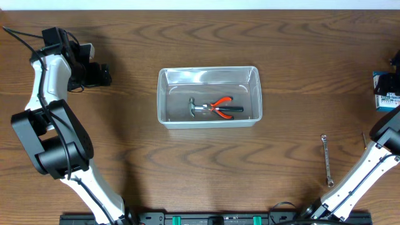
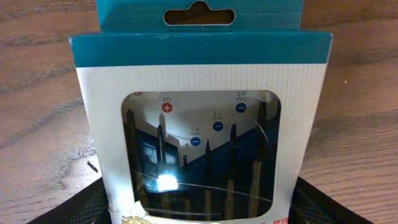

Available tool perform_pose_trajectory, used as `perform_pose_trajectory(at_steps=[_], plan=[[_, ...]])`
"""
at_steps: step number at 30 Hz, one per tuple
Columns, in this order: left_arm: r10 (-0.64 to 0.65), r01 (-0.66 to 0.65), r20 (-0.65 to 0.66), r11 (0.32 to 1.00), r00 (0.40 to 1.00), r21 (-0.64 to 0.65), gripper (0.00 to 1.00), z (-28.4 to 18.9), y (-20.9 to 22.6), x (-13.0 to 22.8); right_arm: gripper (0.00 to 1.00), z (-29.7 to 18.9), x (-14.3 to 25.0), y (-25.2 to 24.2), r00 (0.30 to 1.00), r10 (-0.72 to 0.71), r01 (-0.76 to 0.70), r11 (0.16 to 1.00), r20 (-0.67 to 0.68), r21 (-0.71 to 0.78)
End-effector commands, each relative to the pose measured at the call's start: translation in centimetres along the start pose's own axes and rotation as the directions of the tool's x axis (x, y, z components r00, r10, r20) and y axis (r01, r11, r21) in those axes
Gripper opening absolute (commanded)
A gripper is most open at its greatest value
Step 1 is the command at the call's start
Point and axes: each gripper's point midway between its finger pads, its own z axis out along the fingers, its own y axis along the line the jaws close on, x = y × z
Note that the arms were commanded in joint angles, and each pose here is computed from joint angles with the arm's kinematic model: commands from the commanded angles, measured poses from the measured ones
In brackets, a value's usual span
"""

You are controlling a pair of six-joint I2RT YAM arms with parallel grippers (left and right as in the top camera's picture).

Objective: Pack container
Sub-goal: 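Lift the box and carry it left over the container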

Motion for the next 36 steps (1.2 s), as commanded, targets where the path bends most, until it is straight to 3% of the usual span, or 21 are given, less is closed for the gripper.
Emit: perform_pose_trajectory(at_steps=[1, 9, 19, 29, 36], plan=[[0.005, -0.005, -0.01, 1.0, 1.0, -0.007, 0.98, 0.3, 0.1, 0.3, 0.55, -0.6, -1.6, 1.9, 1.0, -0.027, 0.027, 1.0, 0.015, 0.009], [0.005, -0.005, -0.01, 1.0, 1.0, -0.007, 0.98, 0.3, 0.1, 0.3, 0.53, -5.2, -5.5, 5.9, 0.987, -0.115, 0.114, 0.993, 0.111, 0.015], [0.005, -0.005, -0.01, 1.0, 1.0, -0.007, 0.98, 0.3, 0.1, 0.3, 0.47, -15.7, -10.1, 17.3, 0.898, -0.268, 0.313, 0.947, 0.349, -0.079], [0.005, -0.005, -0.01, 1.0, 1.0, -0.007, 0.98, 0.3, 0.1, 0.3, 0.48, -24.5, -9.6, 31.3, 0.746, -0.47, 0.551, 0.833, 0.472, -0.042], [0.005, -0.005, -0.01, 1.0, 1.0, -0.007, 0.98, 0.3, 0.1, 0.3, 0.48, -26.2, -6.1, 41.9, 0.604, -0.636, 0.741, 0.67, 0.48, -0.047]])
